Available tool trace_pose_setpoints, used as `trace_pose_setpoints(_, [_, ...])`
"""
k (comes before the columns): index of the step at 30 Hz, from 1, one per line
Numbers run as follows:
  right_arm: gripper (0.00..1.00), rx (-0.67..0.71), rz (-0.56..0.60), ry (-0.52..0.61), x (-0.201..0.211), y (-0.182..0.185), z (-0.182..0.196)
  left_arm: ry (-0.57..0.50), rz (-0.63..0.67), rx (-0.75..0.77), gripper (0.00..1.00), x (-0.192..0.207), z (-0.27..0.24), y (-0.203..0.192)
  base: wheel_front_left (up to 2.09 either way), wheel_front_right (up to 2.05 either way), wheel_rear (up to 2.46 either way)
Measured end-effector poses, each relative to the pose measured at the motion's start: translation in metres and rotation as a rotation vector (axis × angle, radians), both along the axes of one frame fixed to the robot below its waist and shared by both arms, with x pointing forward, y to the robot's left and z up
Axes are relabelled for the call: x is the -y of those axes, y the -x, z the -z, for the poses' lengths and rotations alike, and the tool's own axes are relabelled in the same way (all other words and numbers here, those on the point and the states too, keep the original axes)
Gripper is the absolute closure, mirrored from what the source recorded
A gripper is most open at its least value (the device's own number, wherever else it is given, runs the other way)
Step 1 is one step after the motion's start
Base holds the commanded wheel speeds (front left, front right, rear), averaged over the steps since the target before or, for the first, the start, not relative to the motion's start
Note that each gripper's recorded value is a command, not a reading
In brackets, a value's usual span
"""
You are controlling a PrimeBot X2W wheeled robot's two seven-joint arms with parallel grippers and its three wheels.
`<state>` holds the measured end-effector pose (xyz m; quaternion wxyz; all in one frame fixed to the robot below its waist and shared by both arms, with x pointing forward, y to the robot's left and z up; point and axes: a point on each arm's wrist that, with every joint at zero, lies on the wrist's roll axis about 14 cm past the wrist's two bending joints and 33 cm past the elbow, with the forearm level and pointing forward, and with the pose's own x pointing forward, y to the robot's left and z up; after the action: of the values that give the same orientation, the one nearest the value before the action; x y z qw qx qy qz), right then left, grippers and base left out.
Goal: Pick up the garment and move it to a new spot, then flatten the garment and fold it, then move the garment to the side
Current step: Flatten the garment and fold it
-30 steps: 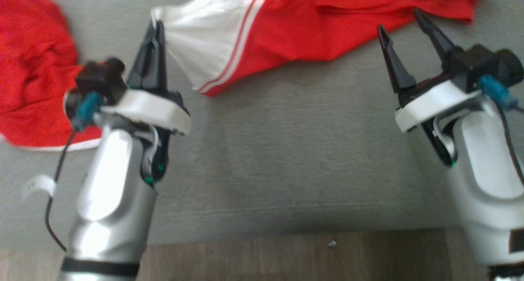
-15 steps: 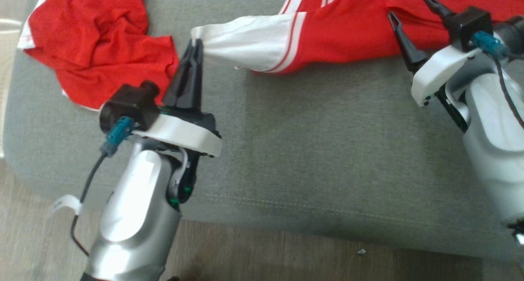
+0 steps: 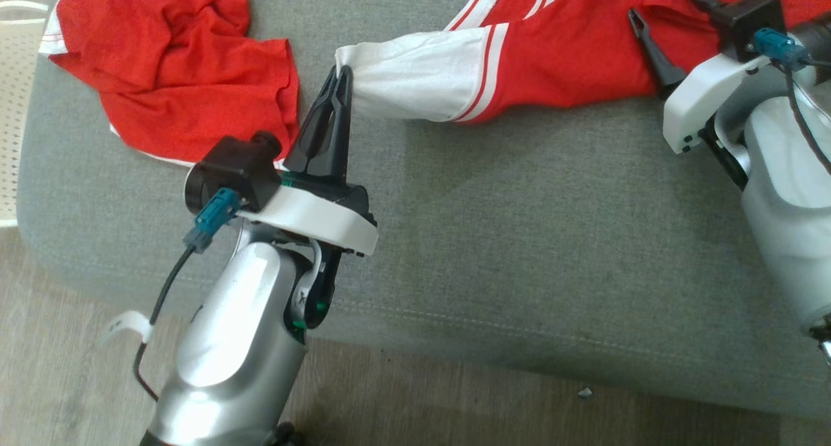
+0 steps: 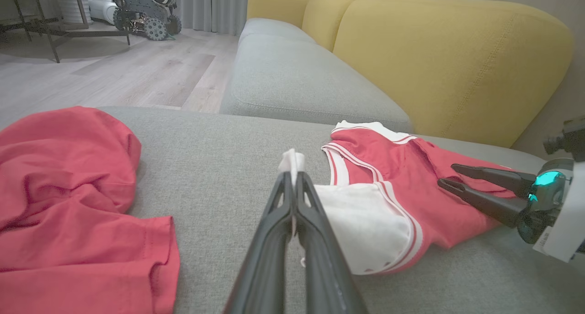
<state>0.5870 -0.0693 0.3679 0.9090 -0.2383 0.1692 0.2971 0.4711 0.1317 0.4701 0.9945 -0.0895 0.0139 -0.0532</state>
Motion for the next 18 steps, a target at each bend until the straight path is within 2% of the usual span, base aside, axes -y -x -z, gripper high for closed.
trace_pose_setpoints(2, [0.0, -0.003, 0.001, 0.001, 0.0, -0.001, 0.001, -0.002, -0.002, -0.002, 1.0, 0.0, 0.001, 0.0, 0.0, 0.0, 0.0])
trace_pose_setpoints(3, [0.06, -0.006, 0.002, 0.003, -0.001, -0.001, 0.002, -0.002, -0.005, -0.003, 1.0, -0.001, 0.001, 0.0, 0.0, 0.0, 0.0])
trace_pose_setpoints(4, [0.58, -0.009, 0.002, 0.005, -0.001, -0.001, 0.003, -0.001, -0.006, -0.004, 1.0, -0.001, 0.001, 0.0, 0.0, 0.0, 0.0])
trace_pose_setpoints(5, [1.0, -0.007, 0.0, 0.004, -0.001, -0.001, 0.004, -0.001, -0.006, -0.004, 1.0, -0.001, 0.001, 0.0, 0.0, 0.0, 0.0])
trace_pose_setpoints(18, [1.0, 0.05, 0.045, -0.03, 0.016, -0.004, -0.022, 0.011, -0.011, 0.026, 1.0, -0.001, -0.012, -0.001, 0.0, 0.0, 0.0])
